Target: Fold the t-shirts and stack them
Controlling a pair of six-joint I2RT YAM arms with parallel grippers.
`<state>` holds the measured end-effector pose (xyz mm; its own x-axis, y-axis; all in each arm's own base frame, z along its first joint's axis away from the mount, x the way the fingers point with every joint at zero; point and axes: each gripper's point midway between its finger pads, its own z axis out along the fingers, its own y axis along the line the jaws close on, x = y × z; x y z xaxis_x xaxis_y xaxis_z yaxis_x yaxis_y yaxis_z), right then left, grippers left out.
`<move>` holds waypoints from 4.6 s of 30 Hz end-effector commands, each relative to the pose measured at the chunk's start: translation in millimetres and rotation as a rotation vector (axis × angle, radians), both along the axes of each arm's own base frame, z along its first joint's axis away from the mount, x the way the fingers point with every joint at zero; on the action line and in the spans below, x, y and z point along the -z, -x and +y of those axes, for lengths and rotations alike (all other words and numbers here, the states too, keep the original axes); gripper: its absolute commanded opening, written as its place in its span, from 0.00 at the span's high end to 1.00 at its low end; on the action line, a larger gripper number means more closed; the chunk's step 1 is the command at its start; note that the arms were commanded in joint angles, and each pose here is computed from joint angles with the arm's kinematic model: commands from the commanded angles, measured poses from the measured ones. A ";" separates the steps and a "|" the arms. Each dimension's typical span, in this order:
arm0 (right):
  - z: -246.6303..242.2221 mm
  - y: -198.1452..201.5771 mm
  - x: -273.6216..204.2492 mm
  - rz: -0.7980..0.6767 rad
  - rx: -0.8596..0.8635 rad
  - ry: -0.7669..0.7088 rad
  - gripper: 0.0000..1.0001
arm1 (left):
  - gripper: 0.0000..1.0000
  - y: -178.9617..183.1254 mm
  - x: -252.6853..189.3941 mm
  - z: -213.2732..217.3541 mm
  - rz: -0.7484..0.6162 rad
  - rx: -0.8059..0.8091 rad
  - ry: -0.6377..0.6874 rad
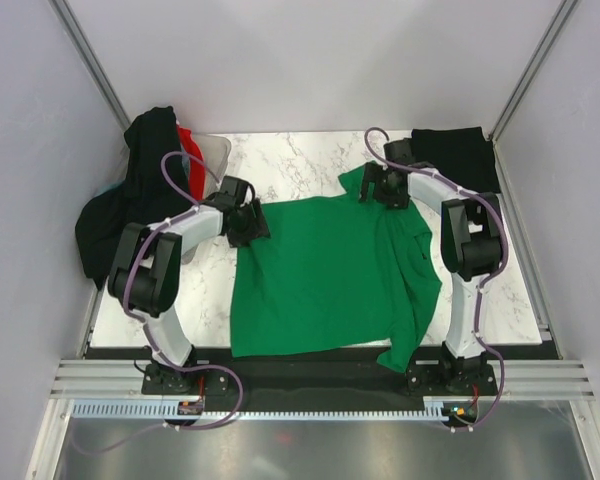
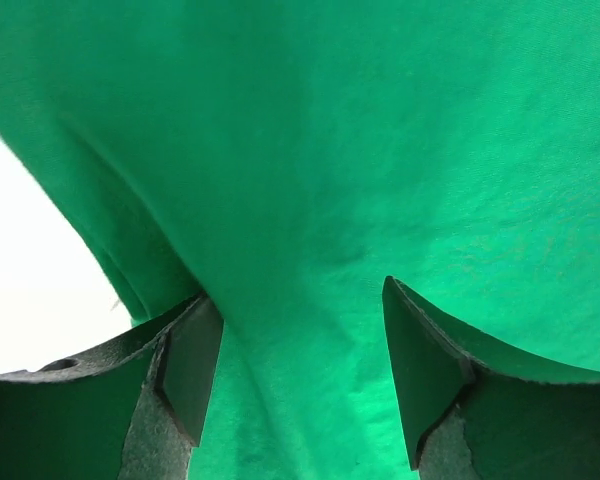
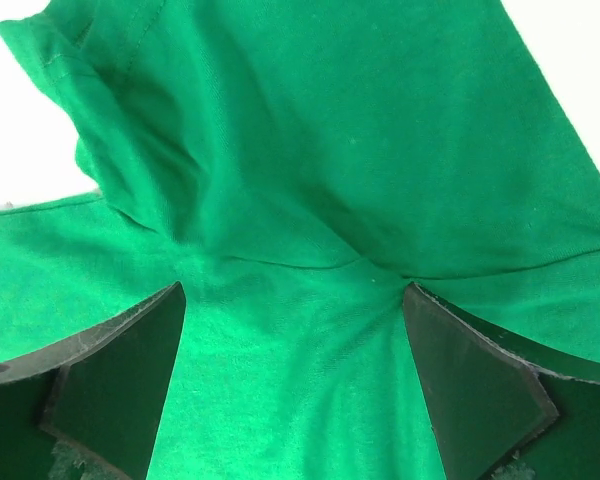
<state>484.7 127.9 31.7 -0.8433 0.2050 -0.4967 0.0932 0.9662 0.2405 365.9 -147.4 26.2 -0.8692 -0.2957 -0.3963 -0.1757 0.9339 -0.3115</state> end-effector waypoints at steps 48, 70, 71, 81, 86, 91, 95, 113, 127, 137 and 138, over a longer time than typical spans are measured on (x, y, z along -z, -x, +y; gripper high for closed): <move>-98.5 239.1 -30.6 0.006 0.479 -0.031 0.06 | 0.34 147.4 2.4 -10.2 0.080 -0.038 0.008; -130.0 222.8 10.9 0.067 0.534 0.048 0.89 | 0.98 136.0 18.5 46.3 0.059 -0.200 -0.104; -128.8 218.8 8.3 0.062 0.527 0.041 0.89 | 0.98 134.5 17.1 51.1 0.055 -0.213 -0.103; -124.4 153.4 -21.7 0.018 0.426 0.045 0.80 | 0.98 103.6 -11.0 77.5 -0.007 -0.261 -0.068; -114.4 132.7 -43.2 0.015 0.314 0.028 0.39 | 0.54 100.8 -13.1 60.5 0.019 -0.202 -0.002; -122.4 175.4 -56.0 0.010 0.395 0.043 0.21 | 0.30 118.2 -23.2 59.3 -0.009 -0.194 0.037; -107.4 225.0 -49.9 -0.020 0.462 -0.087 0.21 | 0.30 131.6 -34.2 64.3 -0.050 -0.238 0.057; -54.5 312.3 19.0 0.126 0.422 -0.270 0.57 | 0.37 160.3 -26.6 67.4 -0.053 -0.345 0.131; -52.1 293.7 -12.3 0.055 0.358 -0.252 1.00 | 0.48 171.3 -6.6 89.3 -0.014 -0.429 -0.047; -56.2 268.4 -32.3 0.015 0.344 -0.206 1.00 | 0.35 185.3 0.0 77.7 0.074 -0.406 -0.249; -55.9 268.4 -32.9 0.012 0.340 -0.206 1.00 | 0.35 183.3 -1.6 80.8 0.056 -0.418 -0.258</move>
<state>205.2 73.0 51.1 -0.7291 0.5833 -0.3581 0.4331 0.7983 0.4185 177.5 -83.7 23.7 -0.7964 -0.4644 -0.3874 -0.4685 0.8788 -0.0903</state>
